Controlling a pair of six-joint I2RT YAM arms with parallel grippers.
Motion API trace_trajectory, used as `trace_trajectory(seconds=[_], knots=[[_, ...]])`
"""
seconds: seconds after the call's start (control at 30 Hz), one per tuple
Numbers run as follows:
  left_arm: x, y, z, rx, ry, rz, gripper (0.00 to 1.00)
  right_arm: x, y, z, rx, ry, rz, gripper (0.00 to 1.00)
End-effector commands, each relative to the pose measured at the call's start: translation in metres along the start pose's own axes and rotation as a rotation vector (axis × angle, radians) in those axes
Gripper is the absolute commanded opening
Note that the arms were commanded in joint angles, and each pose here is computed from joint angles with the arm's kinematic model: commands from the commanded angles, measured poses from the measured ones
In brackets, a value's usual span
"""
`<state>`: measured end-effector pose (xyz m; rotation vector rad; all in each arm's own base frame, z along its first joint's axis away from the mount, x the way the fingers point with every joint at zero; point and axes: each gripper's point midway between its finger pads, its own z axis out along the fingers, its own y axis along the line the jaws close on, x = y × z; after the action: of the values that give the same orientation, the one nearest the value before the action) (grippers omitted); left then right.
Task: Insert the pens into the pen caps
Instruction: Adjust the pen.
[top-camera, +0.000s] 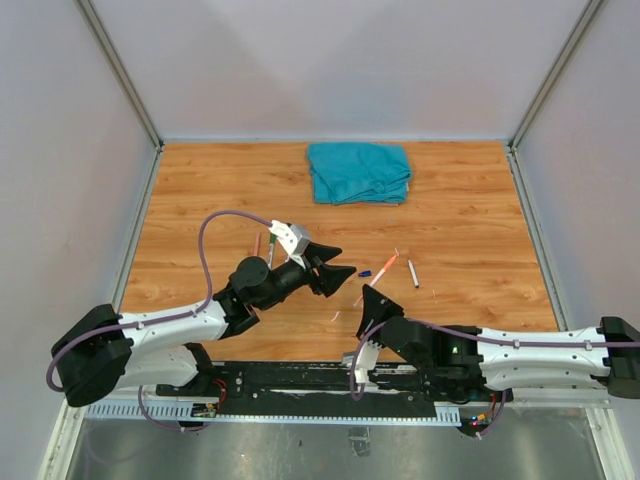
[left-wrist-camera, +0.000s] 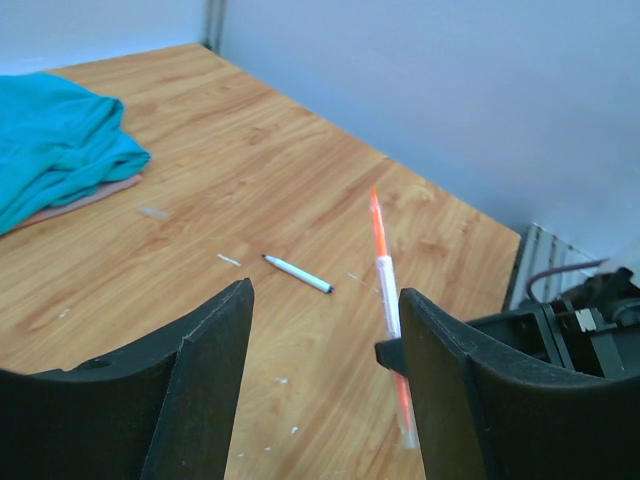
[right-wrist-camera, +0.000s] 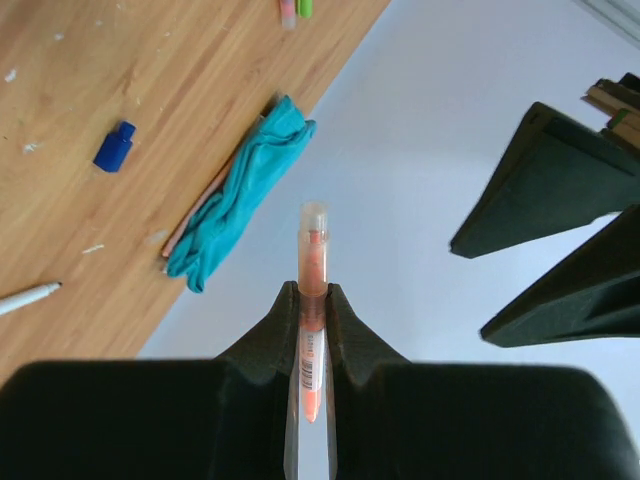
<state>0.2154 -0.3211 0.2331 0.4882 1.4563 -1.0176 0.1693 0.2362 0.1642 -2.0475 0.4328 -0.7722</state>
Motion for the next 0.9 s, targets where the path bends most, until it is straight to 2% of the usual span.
trace_trajectory(seconds=[0.0,0.17,0.43,0.87], knots=[[-0.009,-0.03,0.012,0.163,-0.007,-0.013,0.65,0.006,-0.019,-0.008,0.052,0.062,-0.159,0.01],[0.005,-0.041,0.02,0.231,0.053,-0.048,0.65,0.001,-0.025,-0.013,0.073,0.043,-0.234,0.01],[0.021,-0.045,0.027,0.266,0.113,-0.037,0.64,-0.004,-0.024,-0.016,0.079,0.002,-0.25,0.01],[0.034,-0.05,0.034,0.31,0.172,-0.035,0.55,-0.01,-0.019,-0.013,0.046,-0.027,-0.309,0.01]])
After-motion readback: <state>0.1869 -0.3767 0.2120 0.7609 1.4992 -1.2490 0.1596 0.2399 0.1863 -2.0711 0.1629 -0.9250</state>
